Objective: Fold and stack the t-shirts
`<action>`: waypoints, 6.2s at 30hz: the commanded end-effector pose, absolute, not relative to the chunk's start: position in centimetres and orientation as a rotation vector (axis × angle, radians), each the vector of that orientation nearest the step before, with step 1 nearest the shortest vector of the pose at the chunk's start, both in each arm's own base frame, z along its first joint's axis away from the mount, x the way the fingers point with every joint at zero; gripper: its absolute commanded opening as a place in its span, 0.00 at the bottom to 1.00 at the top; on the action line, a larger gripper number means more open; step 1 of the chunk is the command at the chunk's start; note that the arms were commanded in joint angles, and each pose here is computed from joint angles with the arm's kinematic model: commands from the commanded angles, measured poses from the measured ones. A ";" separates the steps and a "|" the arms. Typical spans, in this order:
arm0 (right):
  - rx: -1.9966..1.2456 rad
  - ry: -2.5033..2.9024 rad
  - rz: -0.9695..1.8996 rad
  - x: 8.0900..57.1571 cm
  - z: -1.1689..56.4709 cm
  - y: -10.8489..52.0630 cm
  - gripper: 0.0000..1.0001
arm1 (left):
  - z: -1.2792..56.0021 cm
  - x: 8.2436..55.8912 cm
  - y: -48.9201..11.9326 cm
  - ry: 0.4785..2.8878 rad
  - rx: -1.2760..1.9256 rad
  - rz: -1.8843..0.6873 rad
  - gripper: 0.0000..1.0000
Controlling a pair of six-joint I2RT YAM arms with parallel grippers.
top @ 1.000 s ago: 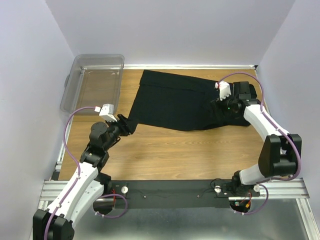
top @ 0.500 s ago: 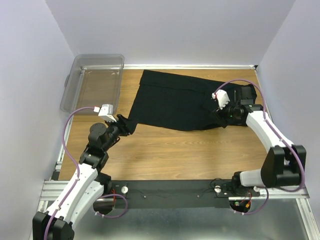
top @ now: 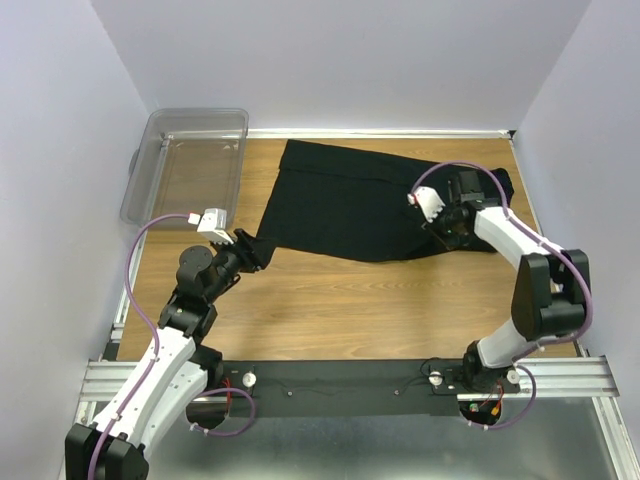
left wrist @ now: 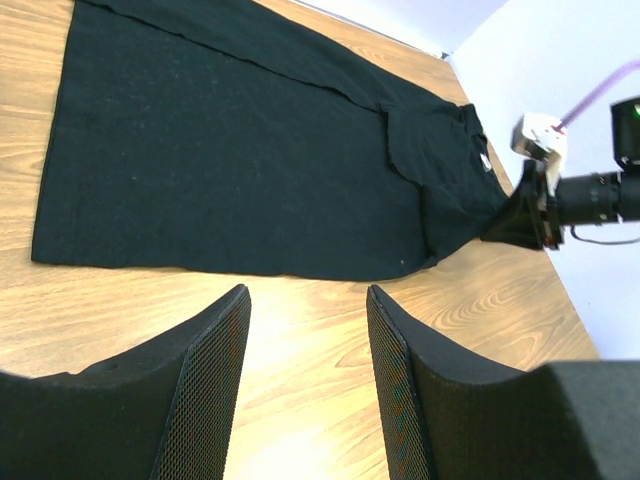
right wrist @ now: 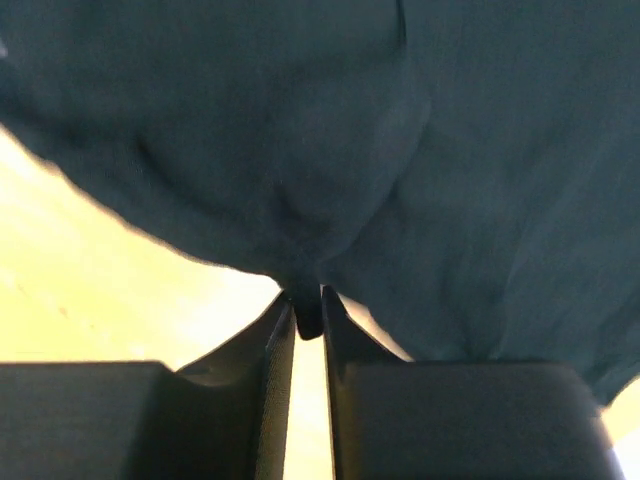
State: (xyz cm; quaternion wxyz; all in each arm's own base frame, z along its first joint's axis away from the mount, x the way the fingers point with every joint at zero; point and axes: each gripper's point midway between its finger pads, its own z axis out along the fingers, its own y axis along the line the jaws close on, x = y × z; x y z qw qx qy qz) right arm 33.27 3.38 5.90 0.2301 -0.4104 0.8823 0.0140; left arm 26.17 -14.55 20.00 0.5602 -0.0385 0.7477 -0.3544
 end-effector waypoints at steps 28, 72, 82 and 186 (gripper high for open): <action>-1.126 2.353 0.127 37.5 5.3 10.0 0.74 | 19.6 26.6 -15.5 1.763 -0.050 -0.873 0.58; -1.052 2.322 -0.038 37.8 8.3 8.0 0.01 | 8.5 31.2 -15.5 2.144 -0.396 -0.741 0.55; -0.977 2.271 -0.081 38.4 11.2 7.2 0.01 | 3.8 31.7 -13.1 2.295 -0.641 -0.520 0.57; -0.895 2.021 -0.060 34.6 19.6 5.8 0.01 | 2.4 38.2 -8.6 2.393 -0.572 -0.250 0.16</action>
